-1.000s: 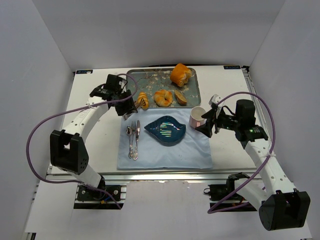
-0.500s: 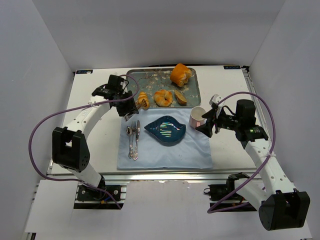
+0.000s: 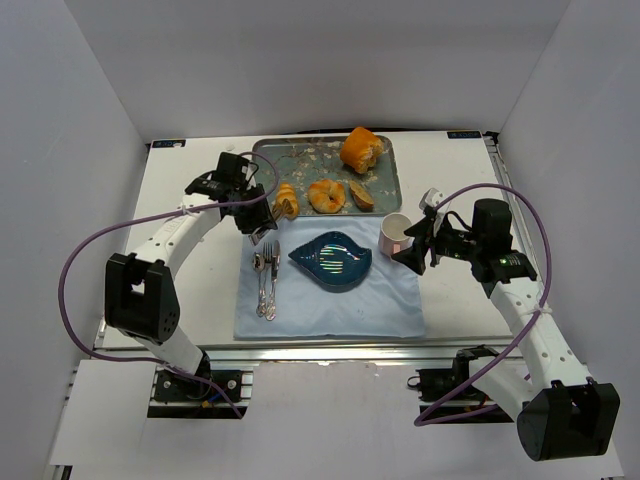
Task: Place the bread
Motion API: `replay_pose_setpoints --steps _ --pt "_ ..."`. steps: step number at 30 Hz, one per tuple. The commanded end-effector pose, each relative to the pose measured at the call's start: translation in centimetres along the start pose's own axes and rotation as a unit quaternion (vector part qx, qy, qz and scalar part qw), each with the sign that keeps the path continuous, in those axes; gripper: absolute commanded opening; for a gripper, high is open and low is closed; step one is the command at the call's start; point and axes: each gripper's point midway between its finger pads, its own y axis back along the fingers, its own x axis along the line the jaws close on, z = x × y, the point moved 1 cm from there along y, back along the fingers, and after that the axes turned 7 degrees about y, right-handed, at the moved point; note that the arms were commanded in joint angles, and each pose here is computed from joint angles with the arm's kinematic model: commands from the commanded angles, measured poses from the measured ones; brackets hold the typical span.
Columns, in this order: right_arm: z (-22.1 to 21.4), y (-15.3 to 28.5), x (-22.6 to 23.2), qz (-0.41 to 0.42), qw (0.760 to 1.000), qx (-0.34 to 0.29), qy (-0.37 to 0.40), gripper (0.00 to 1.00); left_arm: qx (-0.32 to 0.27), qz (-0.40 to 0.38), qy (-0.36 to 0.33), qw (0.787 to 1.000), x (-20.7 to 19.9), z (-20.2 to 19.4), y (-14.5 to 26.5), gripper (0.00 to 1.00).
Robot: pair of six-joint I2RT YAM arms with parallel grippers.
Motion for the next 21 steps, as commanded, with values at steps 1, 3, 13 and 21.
replay_pose_setpoints --steps 1,3,13,21 --pt "0.8 0.3 -0.1 -0.003 1.0 -0.016 0.015 0.76 -0.006 -0.017 -0.003 1.0 -0.7 0.2 0.0 0.43" --pt "0.9 0.4 -0.1 -0.004 1.0 -0.017 0.016 0.76 -0.005 -0.018 -0.002 1.0 -0.7 0.1 -0.1 0.4" --pt "0.9 0.6 0.0 -0.004 1.0 -0.017 0.015 0.76 -0.012 -0.034 -0.005 0.999 -1.6 0.4 0.8 0.04" --pt "1.0 0.8 0.1 -0.005 1.0 -0.019 0.015 0.76 -0.048 -0.056 -0.012 0.997 -3.0 1.5 3.8 0.0"
